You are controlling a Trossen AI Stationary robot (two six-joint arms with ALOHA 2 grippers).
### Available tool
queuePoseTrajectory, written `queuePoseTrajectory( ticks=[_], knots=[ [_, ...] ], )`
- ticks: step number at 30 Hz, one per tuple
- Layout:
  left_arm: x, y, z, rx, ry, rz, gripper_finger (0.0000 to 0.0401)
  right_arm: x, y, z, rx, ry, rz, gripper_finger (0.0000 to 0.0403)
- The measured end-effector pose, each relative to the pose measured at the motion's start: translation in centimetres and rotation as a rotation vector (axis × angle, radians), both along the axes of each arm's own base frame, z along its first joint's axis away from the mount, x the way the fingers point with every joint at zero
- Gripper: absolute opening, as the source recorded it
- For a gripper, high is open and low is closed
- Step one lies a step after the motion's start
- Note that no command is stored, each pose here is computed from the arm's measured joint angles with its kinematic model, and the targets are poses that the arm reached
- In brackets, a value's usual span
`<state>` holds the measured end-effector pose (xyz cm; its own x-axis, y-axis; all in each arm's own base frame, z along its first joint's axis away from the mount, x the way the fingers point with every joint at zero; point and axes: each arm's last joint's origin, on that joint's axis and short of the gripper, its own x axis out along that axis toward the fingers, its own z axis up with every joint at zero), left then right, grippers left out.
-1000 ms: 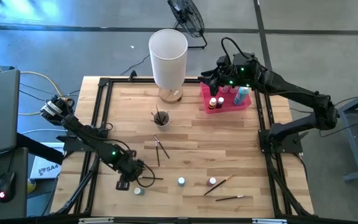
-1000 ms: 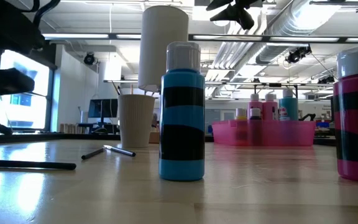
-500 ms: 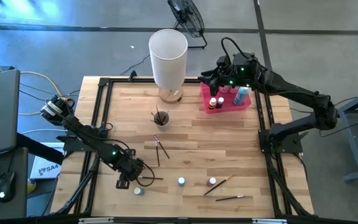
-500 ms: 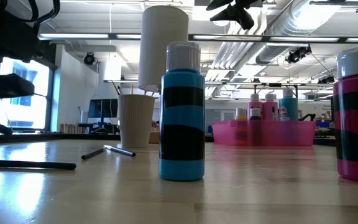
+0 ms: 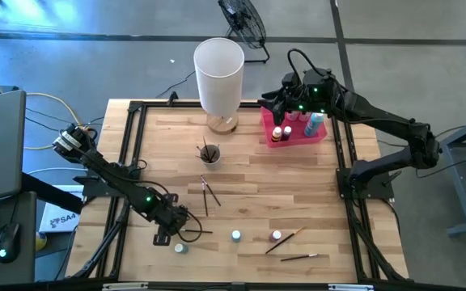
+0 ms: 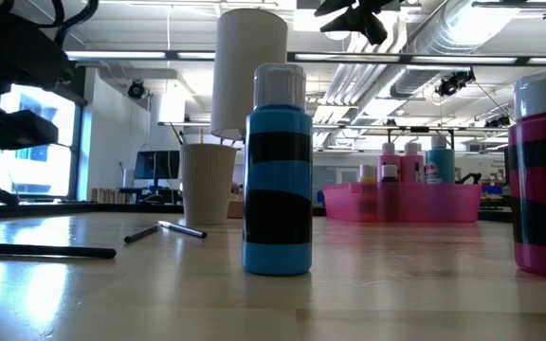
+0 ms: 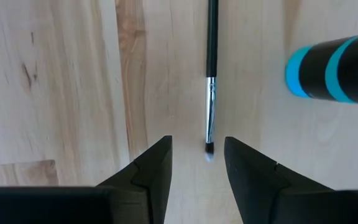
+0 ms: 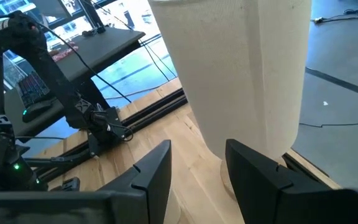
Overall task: Pick & Place Paint Supplies
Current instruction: Put the silver eyeshadow brush into the white cup
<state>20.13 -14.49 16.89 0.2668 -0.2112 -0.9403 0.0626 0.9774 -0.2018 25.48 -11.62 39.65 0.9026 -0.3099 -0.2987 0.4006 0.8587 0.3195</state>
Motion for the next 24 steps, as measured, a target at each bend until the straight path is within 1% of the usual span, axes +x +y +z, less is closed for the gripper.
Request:
queuePoseTrajectory(
  ticks=[24],
  knots=[
    [-0.21, 0.15, -0.12, 0.016, 0.026, 0.005, 0.0143, 0.0, 0.0, 0.0, 0.0, 0.0, 0.0, 0.0145]
  ],
)
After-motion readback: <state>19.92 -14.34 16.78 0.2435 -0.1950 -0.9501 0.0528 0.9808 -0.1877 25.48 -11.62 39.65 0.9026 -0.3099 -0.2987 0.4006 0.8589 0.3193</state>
